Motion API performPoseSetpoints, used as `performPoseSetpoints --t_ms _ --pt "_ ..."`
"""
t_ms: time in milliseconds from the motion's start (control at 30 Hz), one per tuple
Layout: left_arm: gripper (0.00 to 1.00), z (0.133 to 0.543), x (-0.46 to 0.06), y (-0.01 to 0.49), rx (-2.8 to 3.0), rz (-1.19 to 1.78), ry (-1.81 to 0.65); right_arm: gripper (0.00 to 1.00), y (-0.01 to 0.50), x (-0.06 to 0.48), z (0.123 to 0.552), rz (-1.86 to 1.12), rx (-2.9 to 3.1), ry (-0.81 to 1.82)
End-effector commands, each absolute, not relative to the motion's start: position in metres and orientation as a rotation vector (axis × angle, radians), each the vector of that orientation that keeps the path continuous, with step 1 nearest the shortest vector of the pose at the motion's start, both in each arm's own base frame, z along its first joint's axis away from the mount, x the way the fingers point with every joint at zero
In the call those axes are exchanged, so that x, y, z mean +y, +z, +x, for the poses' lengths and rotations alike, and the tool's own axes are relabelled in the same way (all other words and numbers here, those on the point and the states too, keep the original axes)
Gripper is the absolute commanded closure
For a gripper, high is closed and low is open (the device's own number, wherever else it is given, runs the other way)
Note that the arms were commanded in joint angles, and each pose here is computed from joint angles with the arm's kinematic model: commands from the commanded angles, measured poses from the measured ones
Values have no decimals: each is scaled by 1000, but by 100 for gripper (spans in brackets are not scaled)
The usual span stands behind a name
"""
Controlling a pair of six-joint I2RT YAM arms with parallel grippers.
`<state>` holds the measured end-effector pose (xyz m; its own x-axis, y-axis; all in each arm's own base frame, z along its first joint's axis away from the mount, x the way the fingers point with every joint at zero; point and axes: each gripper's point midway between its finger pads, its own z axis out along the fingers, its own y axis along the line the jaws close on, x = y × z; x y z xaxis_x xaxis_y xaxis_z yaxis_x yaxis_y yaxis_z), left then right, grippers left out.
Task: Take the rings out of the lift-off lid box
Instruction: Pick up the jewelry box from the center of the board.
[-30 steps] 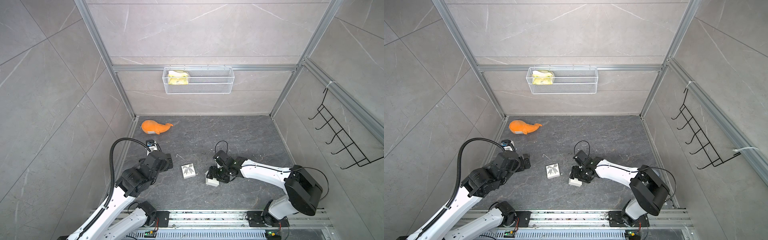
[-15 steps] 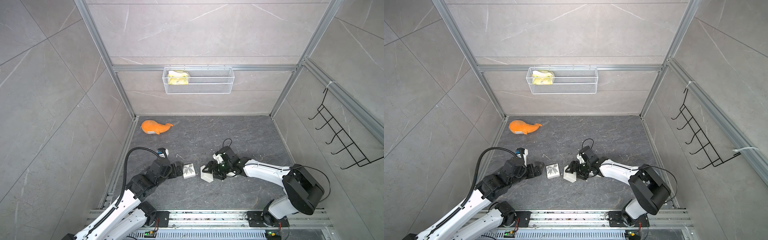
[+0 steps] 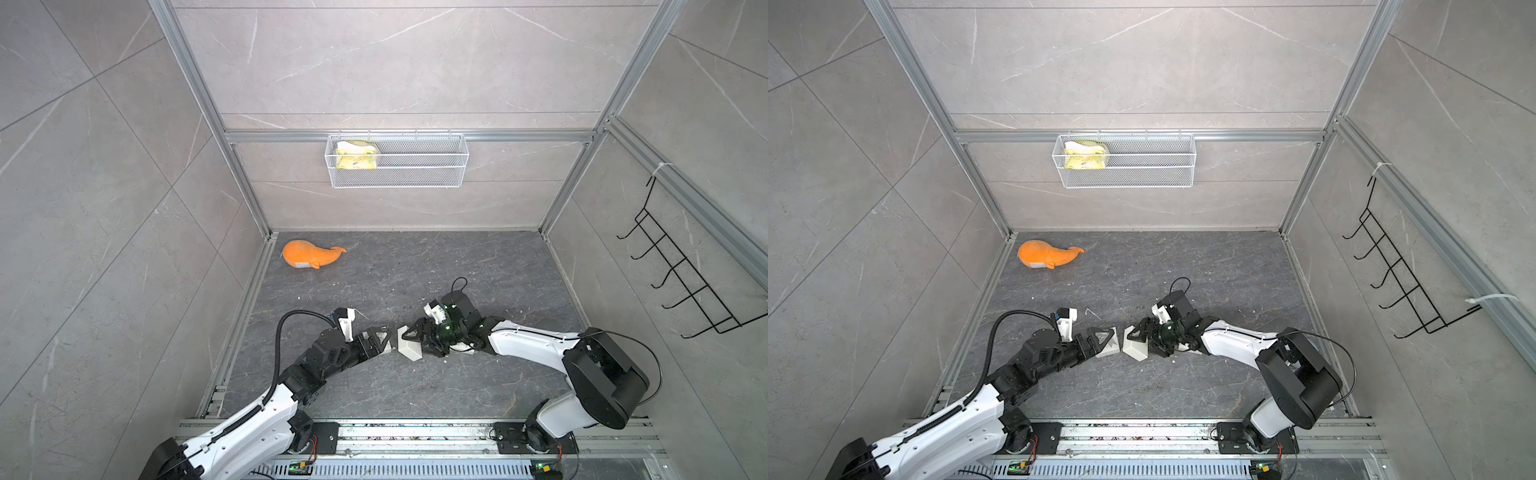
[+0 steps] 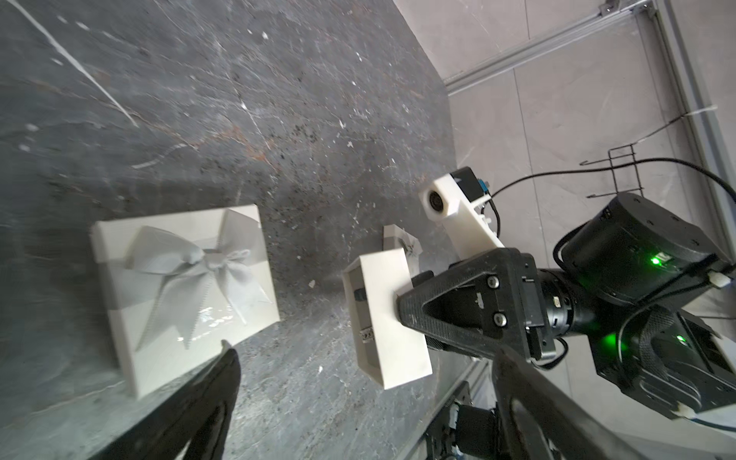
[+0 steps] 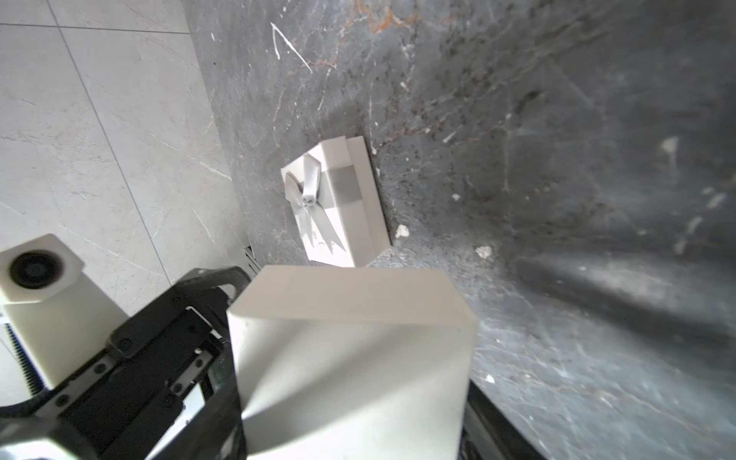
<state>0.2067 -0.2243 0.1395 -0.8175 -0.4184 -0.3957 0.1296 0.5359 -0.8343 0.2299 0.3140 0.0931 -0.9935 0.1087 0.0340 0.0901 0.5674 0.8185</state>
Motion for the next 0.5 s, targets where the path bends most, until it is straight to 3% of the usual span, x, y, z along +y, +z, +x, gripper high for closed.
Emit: performPoseSetpoints --t_ms 0,167,267,467 --pt "9 208 -246 188 1997 -203 -1481 29 113 319 231 157 2683 1547" --pt "26 205 -232 201 1855 -245 -1529 28 130 318 233 157 2607 1602" --pt "43 203 -224 199 1840 -274 -1519 28 141 318 235 160 2564 1643" --pt "58 204 -223 184 1822 -351 -1551 28 154 321 237 156 2528 1682"
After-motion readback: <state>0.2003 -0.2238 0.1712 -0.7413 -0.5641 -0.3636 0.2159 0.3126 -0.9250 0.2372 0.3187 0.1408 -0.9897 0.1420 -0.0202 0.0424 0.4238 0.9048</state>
